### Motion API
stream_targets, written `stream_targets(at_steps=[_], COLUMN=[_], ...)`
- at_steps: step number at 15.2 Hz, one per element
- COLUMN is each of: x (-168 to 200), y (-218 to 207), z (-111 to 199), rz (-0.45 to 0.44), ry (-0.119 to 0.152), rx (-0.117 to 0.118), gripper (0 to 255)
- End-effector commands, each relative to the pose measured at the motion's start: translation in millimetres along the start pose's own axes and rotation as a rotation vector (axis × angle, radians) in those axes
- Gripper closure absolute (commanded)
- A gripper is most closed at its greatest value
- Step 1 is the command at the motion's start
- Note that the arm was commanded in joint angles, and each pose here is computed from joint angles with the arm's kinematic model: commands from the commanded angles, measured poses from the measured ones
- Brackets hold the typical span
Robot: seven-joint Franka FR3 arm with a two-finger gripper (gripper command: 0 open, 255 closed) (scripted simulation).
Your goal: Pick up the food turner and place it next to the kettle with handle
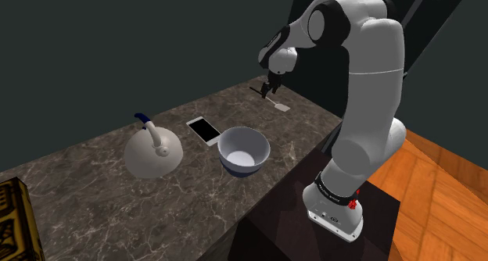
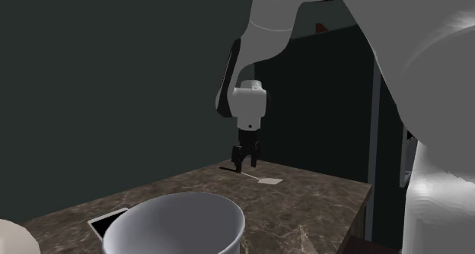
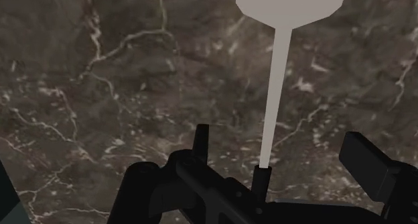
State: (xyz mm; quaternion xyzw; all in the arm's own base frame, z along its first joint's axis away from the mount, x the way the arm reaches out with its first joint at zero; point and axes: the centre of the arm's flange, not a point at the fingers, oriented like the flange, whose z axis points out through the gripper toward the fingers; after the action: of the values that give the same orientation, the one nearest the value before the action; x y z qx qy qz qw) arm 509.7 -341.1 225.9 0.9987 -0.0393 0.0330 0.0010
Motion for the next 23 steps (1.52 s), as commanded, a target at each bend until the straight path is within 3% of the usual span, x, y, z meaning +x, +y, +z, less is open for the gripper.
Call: stream_targets(at_steps=[1, 9, 10, 19, 23], x=[1, 1, 1, 1, 2], y=[0, 0, 0, 0, 0], z=[8, 8, 8, 8, -13], rz=[0.0, 0.0, 0.0, 0.0, 0.0], ry=[0.0, 0.0, 0.0, 0.0, 0.0], rx=[0.0, 0.0, 0.0, 0.0, 0.0], gripper=[0, 0, 255, 255, 255])
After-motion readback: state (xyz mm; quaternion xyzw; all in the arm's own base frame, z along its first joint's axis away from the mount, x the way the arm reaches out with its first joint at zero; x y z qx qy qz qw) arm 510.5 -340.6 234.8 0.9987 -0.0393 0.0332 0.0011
